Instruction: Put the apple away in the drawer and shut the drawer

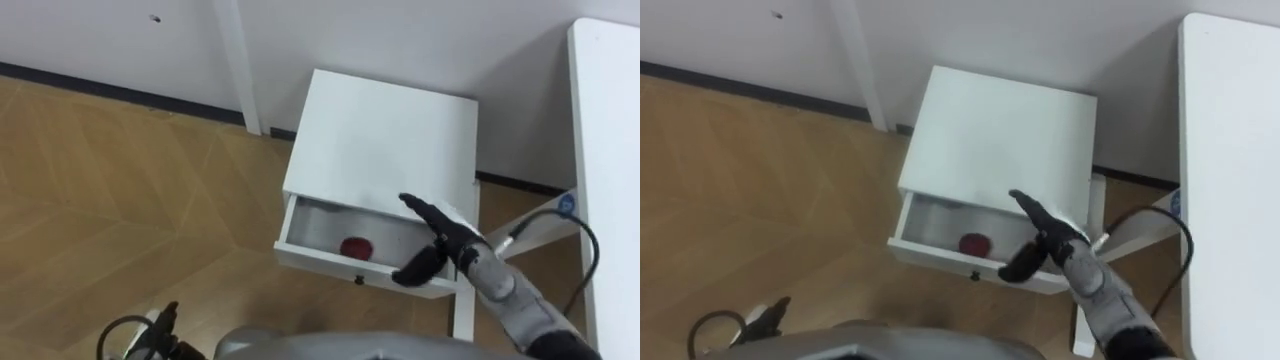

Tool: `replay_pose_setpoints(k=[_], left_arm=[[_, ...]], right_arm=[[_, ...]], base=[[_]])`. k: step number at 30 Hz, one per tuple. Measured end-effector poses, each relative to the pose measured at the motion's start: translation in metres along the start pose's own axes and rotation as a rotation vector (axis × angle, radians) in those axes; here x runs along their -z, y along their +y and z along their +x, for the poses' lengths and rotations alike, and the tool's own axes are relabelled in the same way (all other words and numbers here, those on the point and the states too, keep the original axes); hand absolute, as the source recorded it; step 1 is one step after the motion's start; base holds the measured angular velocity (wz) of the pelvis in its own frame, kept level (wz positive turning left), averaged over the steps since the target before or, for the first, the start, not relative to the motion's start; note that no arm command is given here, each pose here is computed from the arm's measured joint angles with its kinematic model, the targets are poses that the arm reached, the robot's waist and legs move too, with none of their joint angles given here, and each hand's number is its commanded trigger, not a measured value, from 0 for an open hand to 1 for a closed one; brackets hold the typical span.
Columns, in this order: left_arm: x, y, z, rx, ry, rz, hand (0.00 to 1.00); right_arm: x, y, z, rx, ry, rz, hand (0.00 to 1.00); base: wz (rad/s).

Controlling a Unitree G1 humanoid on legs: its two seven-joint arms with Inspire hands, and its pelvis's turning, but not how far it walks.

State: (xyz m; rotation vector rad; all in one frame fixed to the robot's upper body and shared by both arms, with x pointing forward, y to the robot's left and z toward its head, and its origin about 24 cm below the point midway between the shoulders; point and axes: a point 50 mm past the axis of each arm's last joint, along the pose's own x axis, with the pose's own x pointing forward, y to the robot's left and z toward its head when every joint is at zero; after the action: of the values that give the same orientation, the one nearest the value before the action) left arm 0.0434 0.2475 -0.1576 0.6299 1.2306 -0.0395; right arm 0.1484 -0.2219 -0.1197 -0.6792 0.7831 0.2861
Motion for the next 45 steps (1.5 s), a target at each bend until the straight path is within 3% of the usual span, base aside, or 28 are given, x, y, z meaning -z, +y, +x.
replay_pose_setpoints(k=[7, 14, 18, 31, 45], left_arm=[[0.008, 0.007, 0.002, -0.013, 0.047, -0.055, 0.0], [0.018, 0.016, 0.002, -0.035, 0.091, -0.057, 0.0], [0.039, 0.012, -0.006, -0.04, 0.144, -0.065, 0.0], [0.017, 0.018, 0.0, -0.09, 0.077, -0.096, 0.0], [0.016, 0.013, 0.0, -0.087, 0.077, -0.101, 0.0]], right_arm=[[0.079, -0.023, -0.029, 0.258, 0.314, 0.228, 0.0], [0.119, 0.002, -0.052, 0.216, 0.522, 0.349, 0.0], [0.121, 0.014, -0.054, 0.189, 0.557, 0.386, 0.0], [0.103, 0.018, -0.039, 0.149, 0.494, 0.415, 0.0], [0.118, 0.035, -0.052, 0.093, 0.583, 0.42, 0.0]], base=[[-0.02], [0.05], [-0.14], [-0.04], [-0.02]])
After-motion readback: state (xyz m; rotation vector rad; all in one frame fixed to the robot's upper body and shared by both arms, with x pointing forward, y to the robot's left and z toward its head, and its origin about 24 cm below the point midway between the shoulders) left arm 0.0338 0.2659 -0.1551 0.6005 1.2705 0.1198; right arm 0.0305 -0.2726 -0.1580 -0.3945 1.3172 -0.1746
